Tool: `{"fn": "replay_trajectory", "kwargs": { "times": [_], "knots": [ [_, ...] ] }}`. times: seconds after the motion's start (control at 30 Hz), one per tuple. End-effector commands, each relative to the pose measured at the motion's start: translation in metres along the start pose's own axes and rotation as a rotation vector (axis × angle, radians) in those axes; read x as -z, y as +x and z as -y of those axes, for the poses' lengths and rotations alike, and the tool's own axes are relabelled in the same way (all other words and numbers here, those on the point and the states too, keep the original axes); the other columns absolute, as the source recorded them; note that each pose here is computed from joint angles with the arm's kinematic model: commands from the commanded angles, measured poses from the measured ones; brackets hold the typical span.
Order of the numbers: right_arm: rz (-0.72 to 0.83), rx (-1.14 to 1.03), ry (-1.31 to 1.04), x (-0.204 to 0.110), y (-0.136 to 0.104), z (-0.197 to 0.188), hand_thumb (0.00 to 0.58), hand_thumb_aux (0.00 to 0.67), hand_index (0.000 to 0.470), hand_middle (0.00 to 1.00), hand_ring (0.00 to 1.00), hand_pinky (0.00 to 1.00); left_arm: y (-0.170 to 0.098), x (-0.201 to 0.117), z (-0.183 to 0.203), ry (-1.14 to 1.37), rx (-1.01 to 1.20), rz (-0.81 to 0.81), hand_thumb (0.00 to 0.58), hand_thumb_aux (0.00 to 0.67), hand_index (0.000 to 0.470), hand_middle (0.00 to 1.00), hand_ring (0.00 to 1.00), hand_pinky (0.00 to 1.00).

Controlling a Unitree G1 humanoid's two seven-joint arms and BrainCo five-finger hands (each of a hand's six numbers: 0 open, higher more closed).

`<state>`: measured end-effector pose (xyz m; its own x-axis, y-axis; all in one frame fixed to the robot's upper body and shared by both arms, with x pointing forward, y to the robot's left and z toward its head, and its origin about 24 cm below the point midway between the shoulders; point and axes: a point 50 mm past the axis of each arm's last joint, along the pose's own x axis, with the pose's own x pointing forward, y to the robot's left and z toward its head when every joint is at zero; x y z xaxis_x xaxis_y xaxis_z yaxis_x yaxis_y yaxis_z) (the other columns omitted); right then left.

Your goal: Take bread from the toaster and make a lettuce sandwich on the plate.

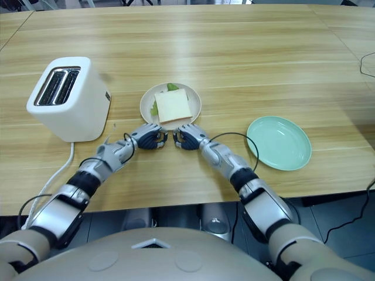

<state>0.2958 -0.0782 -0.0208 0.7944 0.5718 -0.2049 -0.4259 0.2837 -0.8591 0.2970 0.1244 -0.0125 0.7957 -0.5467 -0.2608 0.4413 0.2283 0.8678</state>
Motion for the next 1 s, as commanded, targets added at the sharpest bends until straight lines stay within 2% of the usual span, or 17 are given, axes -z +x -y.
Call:
{"fn": "replay_trajectory", "kwargs": {
  "times": [0.03,0.2,0.23,0.27,0.3,0.33,0.37,0.4,0.53,0.67,1.0],
  "knots": [
    [-0.205,-0.035,0.115,0.027,-0.004,-0.010,0.580,0.670,0.460,1.00,1.00,1.00,0.009,0.011,0.009,-0.015,0.001,-0.105,0.580,0.670,0.460,1.00,1.00,1.00],
    [-0.262,0.032,0.257,0.033,-0.003,-0.005,0.580,0.670,0.460,1.00,1.00,1.00,0.015,0.004,-0.003,-0.195,-0.192,-0.080,0.580,0.670,0.460,1.00,1.00,1.00],
    [-0.249,0.069,0.263,0.033,-0.004,-0.002,0.580,0.670,0.460,1.00,1.00,1.00,0.015,0.000,-0.007,-0.221,-0.238,-0.040,0.476,0.386,0.265,0.64,0.64,0.64],
    [-0.219,0.115,0.265,0.031,-0.004,0.003,0.580,0.670,0.460,1.00,1.00,1.00,0.015,-0.005,-0.011,-0.258,-0.288,0.008,0.000,0.000,0.000,0.02,0.02,0.02],
    [-0.178,0.162,0.282,0.029,-0.005,0.007,0.558,0.539,0.370,1.00,1.00,1.00,0.014,-0.009,-0.016,-0.318,-0.333,0.050,0.000,0.000,0.000,0.00,0.00,0.00],
    [-0.123,0.228,0.315,0.025,-0.006,0.014,0.496,0.415,0.285,0.96,0.96,0.96,0.012,-0.013,-0.021,-0.413,-0.390,0.092,0.000,0.000,0.000,0.00,0.00,0.00],
    [-0.067,0.304,0.342,0.022,-0.009,0.022,0.220,0.142,0.097,0.55,0.55,0.55,0.009,-0.017,-0.027,-0.503,-0.451,0.144,0.000,0.000,0.000,0.00,0.00,0.00],
    [-0.018,0.383,0.365,0.020,-0.013,0.030,0.000,0.000,0.000,0.00,0.00,0.00,0.005,-0.020,-0.033,-0.572,-0.512,0.192,0.000,0.000,0.000,0.00,0.00,0.00],
    [0.107,0.670,0.474,0.021,-0.036,0.059,0.000,0.000,0.000,0.00,0.00,0.00,-0.011,-0.028,-0.052,-0.736,-0.695,0.331,0.000,0.000,0.000,0.00,0.00,0.00],
    [0.178,0.960,0.516,0.027,-0.069,0.086,0.000,0.000,0.000,0.00,0.00,0.00,-0.029,-0.028,-0.063,-0.812,-0.849,0.374,0.000,0.000,0.000,0.00,0.00,0.00],
    [0.104,1.046,0.588,0.032,-0.074,0.083,0.000,0.000,0.000,0.00,0.00,0.00,-0.046,-0.005,-0.064,-0.808,-0.986,0.257,0.000,0.000,0.000,0.00,0.00,0.00]
  ]
}}
